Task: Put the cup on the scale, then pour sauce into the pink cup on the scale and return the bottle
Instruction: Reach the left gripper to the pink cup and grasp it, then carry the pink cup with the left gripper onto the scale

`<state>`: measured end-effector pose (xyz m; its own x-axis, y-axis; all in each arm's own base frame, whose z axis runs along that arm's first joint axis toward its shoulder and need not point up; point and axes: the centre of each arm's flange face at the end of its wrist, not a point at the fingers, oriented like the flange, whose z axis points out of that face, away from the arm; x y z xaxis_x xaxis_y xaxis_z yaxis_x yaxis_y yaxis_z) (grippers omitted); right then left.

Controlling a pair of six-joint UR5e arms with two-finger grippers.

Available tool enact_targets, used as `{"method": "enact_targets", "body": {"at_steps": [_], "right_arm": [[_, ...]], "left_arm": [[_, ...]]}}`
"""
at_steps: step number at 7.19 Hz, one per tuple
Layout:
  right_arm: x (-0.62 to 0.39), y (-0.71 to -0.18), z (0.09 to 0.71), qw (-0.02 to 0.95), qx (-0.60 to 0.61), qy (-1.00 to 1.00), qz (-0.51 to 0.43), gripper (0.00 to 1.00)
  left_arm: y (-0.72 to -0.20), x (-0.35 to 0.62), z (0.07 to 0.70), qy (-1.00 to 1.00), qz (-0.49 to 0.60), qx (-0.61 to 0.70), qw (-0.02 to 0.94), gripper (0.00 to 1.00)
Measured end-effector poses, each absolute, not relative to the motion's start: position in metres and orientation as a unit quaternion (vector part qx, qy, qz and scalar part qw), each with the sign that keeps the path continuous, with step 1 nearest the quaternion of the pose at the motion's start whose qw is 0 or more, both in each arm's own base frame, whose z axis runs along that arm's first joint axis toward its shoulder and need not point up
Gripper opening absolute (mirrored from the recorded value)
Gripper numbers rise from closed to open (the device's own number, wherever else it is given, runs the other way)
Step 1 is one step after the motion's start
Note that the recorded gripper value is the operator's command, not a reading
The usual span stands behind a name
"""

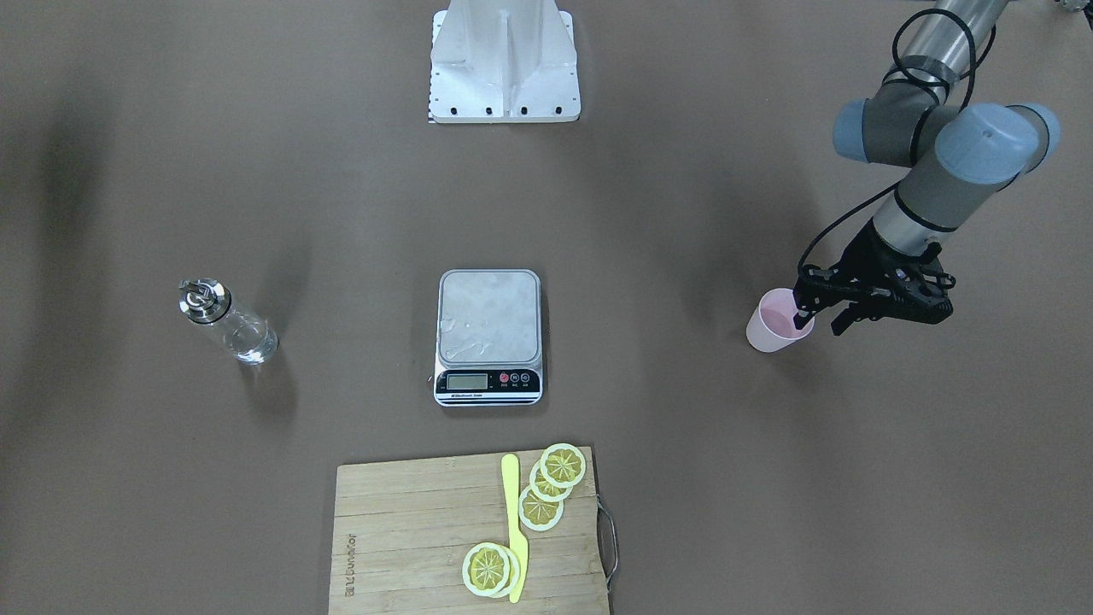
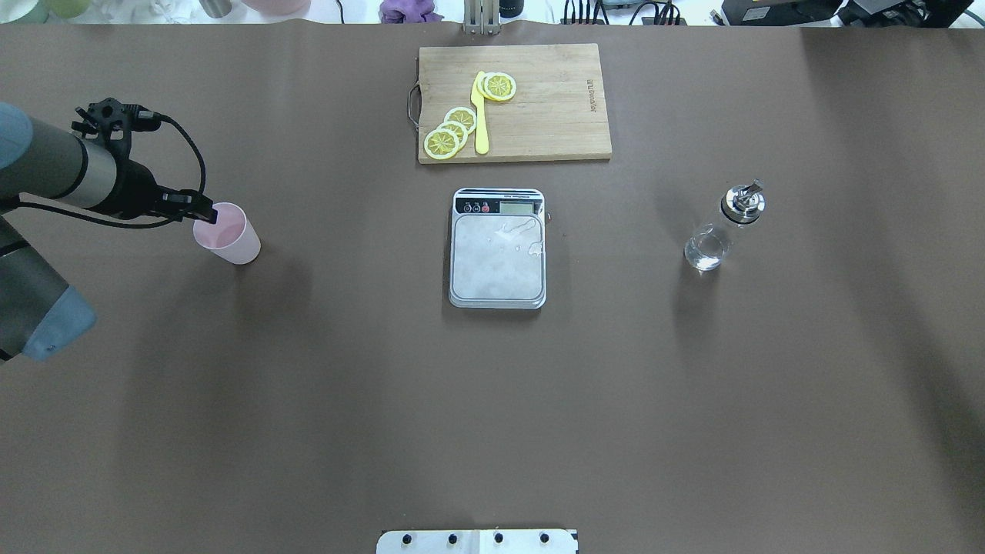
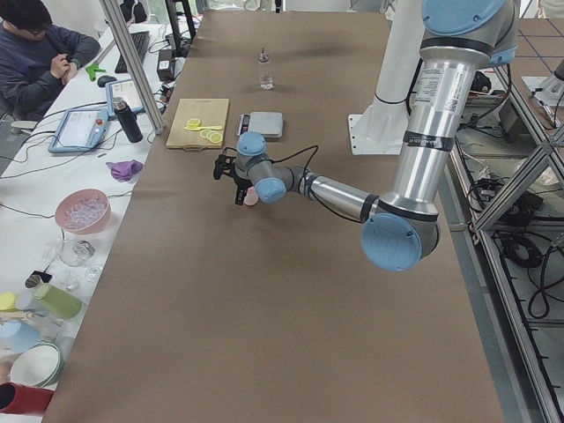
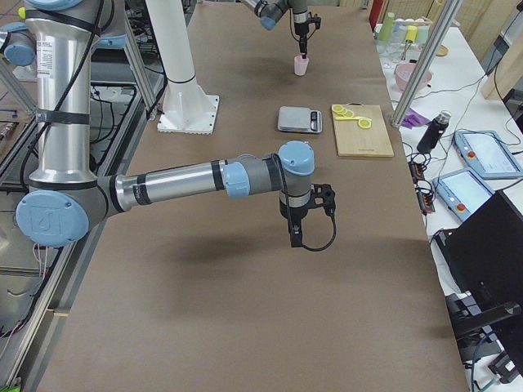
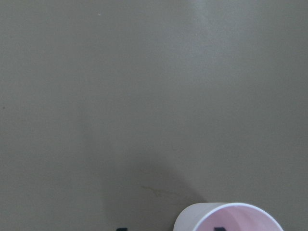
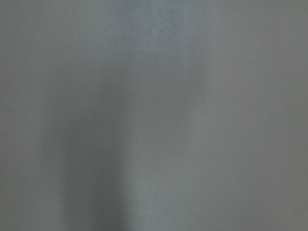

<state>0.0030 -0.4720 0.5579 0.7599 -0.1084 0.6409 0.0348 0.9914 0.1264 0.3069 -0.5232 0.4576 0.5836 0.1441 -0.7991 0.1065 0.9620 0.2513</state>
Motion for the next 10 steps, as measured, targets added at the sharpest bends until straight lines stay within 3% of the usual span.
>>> {"method": "enact_targets", "body": {"at_steps": [6, 10], "right_arm": [[0.003, -0.472, 0.557, 0.936, 0.054, -0.344, -0.039, 1.0], [0.003, -0.472, 0.557, 0.936, 0.054, -0.344, -0.038, 1.0]], "left_arm": [[-0.511, 0.32, 0.439, 0.473, 0.029, 0.157, 0.866, 0.0], [-0.544, 0.351, 0.35, 0.457, 0.01, 0.16, 0.875, 0.0]]}}
